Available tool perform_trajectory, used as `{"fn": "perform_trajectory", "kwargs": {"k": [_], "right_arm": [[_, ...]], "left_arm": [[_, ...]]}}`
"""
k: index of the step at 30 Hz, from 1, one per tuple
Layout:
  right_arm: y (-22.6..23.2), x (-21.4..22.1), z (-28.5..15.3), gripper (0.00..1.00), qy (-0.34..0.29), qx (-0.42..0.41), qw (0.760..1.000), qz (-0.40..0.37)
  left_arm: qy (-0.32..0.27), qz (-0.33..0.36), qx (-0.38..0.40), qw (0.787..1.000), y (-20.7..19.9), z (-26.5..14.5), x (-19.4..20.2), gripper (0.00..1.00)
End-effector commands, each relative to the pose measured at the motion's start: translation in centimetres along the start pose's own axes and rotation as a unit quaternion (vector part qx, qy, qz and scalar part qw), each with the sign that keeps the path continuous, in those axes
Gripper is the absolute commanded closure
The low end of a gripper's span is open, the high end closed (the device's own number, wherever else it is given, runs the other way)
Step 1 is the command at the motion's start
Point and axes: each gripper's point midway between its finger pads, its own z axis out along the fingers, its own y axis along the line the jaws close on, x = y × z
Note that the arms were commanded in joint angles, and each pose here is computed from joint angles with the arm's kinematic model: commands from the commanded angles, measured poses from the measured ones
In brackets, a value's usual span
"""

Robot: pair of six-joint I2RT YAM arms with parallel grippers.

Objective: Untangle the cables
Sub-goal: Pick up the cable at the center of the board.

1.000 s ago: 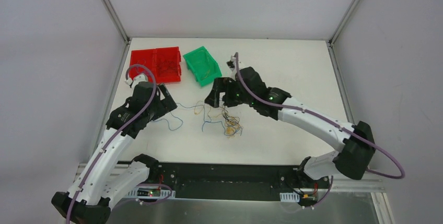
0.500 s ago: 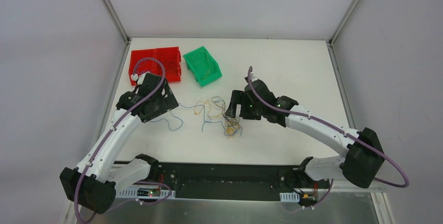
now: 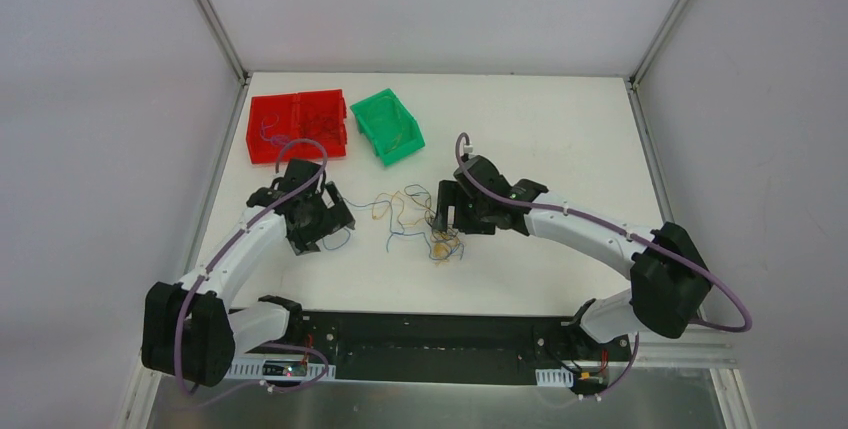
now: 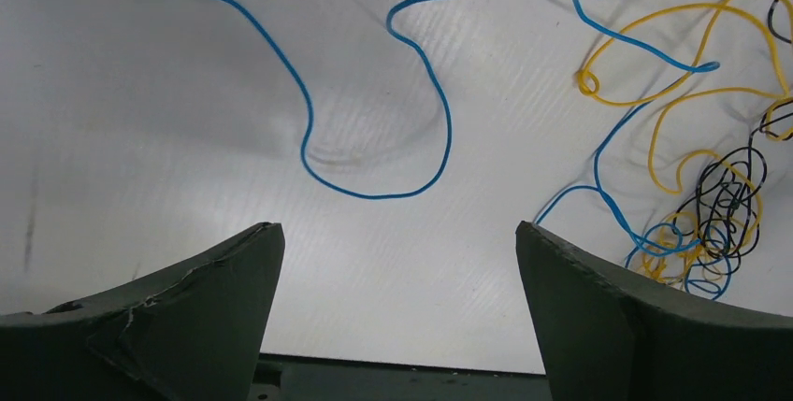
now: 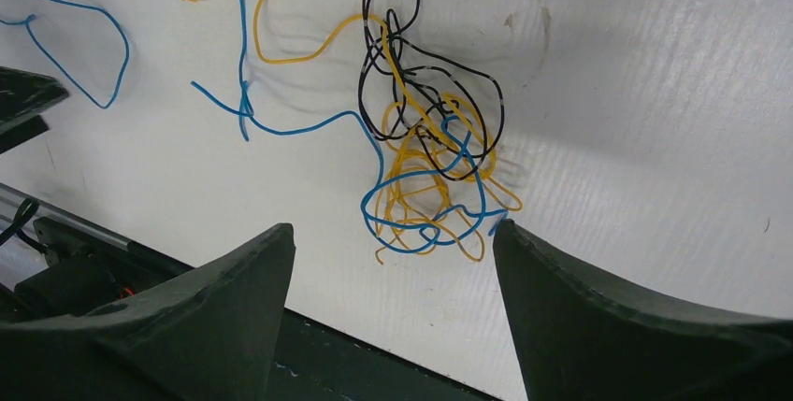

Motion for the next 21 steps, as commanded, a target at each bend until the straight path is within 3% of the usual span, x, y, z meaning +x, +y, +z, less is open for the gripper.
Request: {"fn": "perform_trajectory", "kwargs": {"k": [1, 15, 21], "right_arm": [[1.3, -1.8, -0.9, 0.19, -0.025, -0.017, 1.0, -0.009], [2.3, -2.4, -1.8, 0.19, -0.021, -0.046, 0.999, -0.001], [2.2, -2.7, -2.2, 0.19, -0.026, -0.045, 0.999, 0.0]], "left_arm": [[0.021, 0.004, 0.111, 0.994, -3.6, 2.1, 0.9, 0.01], [-0.017, -0.007, 0.022, 1.0, 0.0, 5.6, 0.0, 0.01], [-0.025, -0.011, -0.034, 0.999, 1.0, 6.2, -1.3, 0.07]]}}
